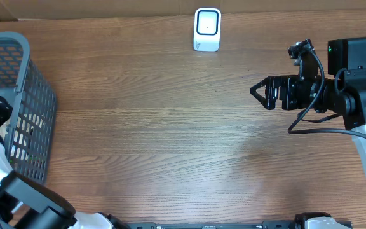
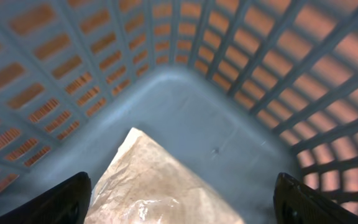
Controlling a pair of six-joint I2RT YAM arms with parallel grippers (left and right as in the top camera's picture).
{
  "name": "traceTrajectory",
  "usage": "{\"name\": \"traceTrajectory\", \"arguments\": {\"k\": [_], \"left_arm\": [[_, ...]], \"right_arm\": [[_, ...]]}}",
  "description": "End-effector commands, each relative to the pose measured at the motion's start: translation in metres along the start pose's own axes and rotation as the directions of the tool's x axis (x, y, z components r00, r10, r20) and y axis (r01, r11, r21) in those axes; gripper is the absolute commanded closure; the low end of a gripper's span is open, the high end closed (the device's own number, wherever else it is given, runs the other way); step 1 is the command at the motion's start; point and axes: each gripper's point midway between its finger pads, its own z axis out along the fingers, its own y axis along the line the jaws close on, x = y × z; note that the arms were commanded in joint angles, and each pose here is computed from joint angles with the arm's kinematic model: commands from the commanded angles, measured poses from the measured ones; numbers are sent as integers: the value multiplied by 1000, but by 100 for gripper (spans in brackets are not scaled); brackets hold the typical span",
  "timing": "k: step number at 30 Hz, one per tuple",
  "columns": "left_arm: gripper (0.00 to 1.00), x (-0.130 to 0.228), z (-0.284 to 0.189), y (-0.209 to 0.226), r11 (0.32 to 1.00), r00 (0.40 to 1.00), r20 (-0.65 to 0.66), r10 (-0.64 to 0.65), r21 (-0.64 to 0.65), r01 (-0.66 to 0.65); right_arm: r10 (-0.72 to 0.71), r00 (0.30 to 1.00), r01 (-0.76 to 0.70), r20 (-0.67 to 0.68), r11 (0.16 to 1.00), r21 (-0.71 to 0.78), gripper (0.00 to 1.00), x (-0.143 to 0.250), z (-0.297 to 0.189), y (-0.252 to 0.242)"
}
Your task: Scan the item barcode
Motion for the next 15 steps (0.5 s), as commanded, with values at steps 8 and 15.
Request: {"name": "traceTrajectory", "arguments": {"k": [8, 15], "left_arm": [[0, 45, 37, 27, 984, 980, -170, 101, -125, -123], [11, 81, 52, 11, 992, 958, -282, 59, -91, -88]], "right_arm": [[-10, 1000, 10, 14, 1000, -11, 0, -2, -10, 10], [-10, 1000, 11, 15, 1000, -11, 0, -2, -10, 10]]}}
